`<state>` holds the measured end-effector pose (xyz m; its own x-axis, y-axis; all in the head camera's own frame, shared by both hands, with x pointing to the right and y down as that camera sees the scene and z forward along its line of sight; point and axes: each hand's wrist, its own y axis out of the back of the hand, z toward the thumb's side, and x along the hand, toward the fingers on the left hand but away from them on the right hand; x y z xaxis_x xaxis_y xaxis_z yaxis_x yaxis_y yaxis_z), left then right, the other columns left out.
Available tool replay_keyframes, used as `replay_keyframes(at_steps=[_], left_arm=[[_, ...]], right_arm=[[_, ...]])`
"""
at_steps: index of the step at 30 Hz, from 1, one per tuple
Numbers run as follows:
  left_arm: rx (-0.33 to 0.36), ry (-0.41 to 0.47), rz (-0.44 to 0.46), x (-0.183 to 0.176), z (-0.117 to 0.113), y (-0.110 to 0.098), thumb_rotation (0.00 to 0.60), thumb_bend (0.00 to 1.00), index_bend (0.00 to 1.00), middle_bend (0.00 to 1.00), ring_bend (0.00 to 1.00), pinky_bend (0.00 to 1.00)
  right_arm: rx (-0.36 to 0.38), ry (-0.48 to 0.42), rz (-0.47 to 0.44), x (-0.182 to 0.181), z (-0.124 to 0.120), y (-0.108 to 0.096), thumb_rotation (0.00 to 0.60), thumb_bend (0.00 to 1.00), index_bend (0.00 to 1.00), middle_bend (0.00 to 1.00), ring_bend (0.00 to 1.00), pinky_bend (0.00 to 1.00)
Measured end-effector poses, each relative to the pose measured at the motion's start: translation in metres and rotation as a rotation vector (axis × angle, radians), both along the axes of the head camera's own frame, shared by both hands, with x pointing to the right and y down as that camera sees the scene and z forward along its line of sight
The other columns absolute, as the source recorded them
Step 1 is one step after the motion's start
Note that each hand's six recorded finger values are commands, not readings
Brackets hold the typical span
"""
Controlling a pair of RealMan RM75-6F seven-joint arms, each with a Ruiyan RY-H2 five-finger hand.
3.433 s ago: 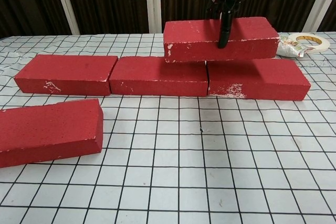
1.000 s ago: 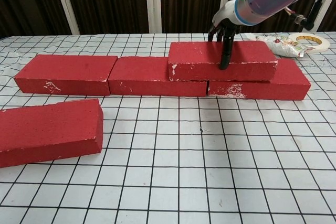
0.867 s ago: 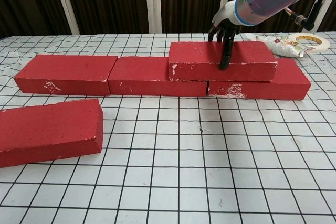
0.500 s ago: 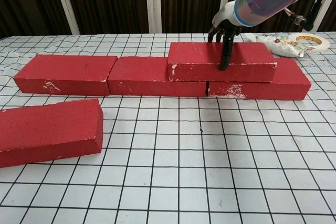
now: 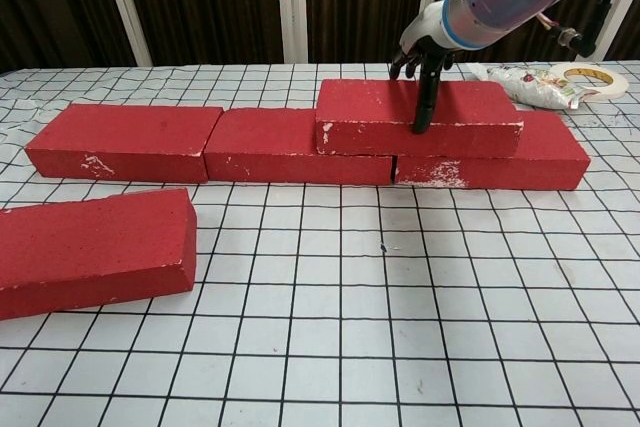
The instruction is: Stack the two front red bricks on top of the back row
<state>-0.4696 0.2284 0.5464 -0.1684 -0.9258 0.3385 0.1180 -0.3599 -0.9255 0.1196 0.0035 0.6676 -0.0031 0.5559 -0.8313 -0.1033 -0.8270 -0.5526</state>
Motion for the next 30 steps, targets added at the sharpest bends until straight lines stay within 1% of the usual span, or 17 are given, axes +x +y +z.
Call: replay_keyframes(at_steps=[12, 21, 26, 30], left_arm=[[0.001, -0.005, -0.005, -0.001, 0.0, 0.0, 0.6, 0.0, 0.06, 0.0, 0.0, 0.1], [0.004, -0.003, -0.006, -0.002, -0.001, 0.0, 0.6, 0.0, 0.06, 0.0, 0.0, 0.1], [0.001, 0.005, -0.002, -0.002, 0.0, -0.001, 0.6, 0.0, 0.06, 0.0, 0.0, 0.1], [-0.001, 0.018, 0.009, 0.0, -0.001, 0.0, 0.6, 0.0, 0.05, 0.0, 0.0, 0.1]], right_arm=[[0.005, -0.005, 0.004, -0.001, -0.001, -0.002, 0.6, 0.24, 0.06, 0.0, 0.0, 0.0], [-0.004, -0.005, -0.011, -0.002, -0.004, 0.003, 0.6, 0.24, 0.06, 0.0, 0.0, 0.0], [0.003, -0.019, -0.033, -0.004, -0.016, 0.007, 0.6, 0.24, 0.05, 0.0, 0.0, 0.0], [0.048, -0.047, -0.054, -0.002, -0.035, 0.01, 0.6, 0.24, 0.05, 0.0, 0.0, 0.0]])
